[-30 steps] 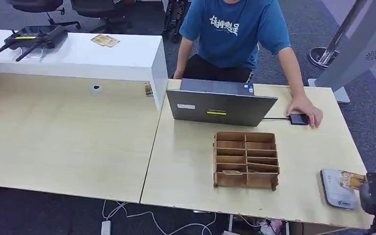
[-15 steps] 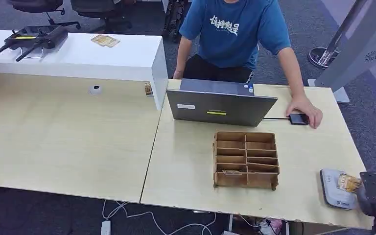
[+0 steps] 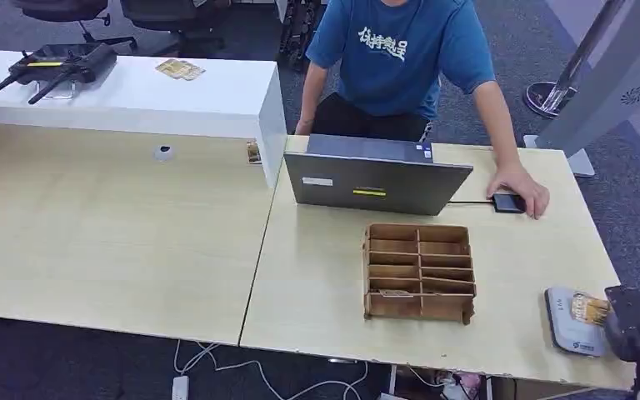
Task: Pass the card to the sensor for recognition and then transmit it.
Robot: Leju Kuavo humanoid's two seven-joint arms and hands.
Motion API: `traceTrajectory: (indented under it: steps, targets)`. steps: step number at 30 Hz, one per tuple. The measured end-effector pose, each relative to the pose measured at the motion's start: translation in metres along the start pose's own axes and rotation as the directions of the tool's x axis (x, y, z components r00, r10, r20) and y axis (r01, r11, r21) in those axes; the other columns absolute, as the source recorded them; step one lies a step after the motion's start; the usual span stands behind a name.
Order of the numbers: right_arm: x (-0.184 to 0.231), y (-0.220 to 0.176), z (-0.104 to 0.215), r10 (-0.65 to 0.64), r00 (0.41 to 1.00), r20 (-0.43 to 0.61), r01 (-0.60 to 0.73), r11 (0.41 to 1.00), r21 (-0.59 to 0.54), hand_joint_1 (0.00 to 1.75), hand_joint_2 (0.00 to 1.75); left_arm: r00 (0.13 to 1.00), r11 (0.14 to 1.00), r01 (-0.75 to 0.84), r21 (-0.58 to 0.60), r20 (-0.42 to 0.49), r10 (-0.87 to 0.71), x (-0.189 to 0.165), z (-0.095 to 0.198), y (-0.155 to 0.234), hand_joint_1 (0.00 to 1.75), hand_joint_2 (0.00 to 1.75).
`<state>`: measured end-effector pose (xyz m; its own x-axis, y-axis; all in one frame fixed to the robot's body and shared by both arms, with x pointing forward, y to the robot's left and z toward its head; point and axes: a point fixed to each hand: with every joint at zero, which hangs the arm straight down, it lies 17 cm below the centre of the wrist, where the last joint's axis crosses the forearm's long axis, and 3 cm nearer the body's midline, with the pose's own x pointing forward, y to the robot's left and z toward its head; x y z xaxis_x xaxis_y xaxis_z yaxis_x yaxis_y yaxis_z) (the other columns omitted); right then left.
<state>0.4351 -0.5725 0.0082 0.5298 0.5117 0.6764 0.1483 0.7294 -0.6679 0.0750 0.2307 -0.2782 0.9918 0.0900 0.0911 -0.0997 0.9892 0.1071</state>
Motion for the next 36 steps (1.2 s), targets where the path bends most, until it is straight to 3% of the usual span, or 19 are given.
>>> traceTrajectory:
  steps: [18,24,33,36]
  targets:
    - [-0.001,-0.003,-0.001,0.005,1.0,-0.002,-0.005,1.0,-0.01,1.75,1.75,1.0,1.0,0.0,-0.001,-0.001,0.0,0.0,0.0,0.0,0.0,0.0]
    - [0.036,-0.028,0.004,-0.006,0.986,0.164,0.04,0.978,-0.205,1.75,1.75,1.0,1.0,0.0,-0.003,0.001,0.0,0.0,0.0,-0.001,0.0,0.0]
    - [0.108,-0.029,0.036,-0.066,0.922,0.383,0.181,0.944,-0.275,1.75,1.75,1.0,1.0,-0.004,-0.007,0.002,0.004,0.0,0.0,-0.002,0.0,0.0]
    - [0.127,-0.042,0.048,0.006,0.901,0.433,0.163,0.921,-0.354,1.75,1.75,1.0,1.0,-0.003,-0.008,0.002,0.003,0.0,0.0,-0.002,0.0,0.0]
